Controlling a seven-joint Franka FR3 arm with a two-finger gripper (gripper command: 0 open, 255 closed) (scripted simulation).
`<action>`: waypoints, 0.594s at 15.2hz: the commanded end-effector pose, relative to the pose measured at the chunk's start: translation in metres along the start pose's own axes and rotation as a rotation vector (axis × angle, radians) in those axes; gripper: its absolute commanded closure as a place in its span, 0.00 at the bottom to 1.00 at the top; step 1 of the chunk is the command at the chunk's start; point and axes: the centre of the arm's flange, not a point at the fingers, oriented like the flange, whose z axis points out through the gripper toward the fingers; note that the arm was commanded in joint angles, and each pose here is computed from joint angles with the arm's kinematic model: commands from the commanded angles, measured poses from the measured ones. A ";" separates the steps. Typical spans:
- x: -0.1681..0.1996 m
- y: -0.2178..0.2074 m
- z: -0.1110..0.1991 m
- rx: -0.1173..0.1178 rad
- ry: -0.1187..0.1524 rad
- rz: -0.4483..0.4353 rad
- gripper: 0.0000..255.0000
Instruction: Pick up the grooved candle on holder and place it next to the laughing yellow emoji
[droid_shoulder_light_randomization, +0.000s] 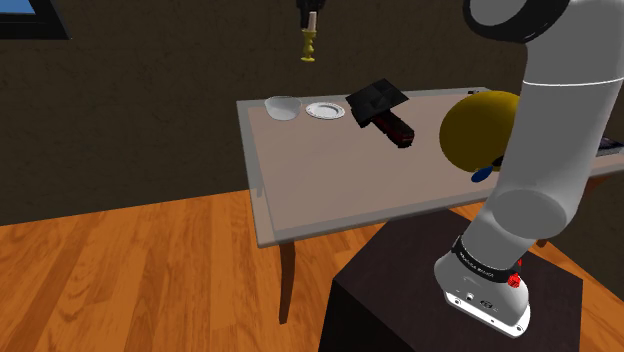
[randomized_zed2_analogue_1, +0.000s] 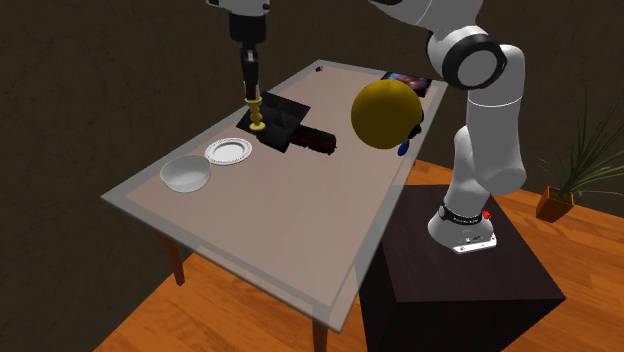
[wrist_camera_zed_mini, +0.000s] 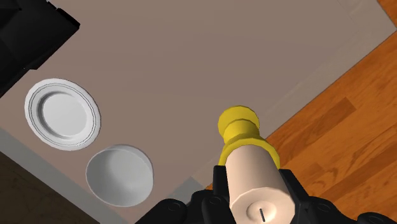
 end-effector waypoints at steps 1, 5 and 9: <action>-0.019 0.005 -0.004 0.000 0.000 0.000 1.00; -0.070 0.017 -0.010 0.000 0.000 0.000 1.00; -0.121 0.030 -0.017 0.000 0.000 0.000 1.00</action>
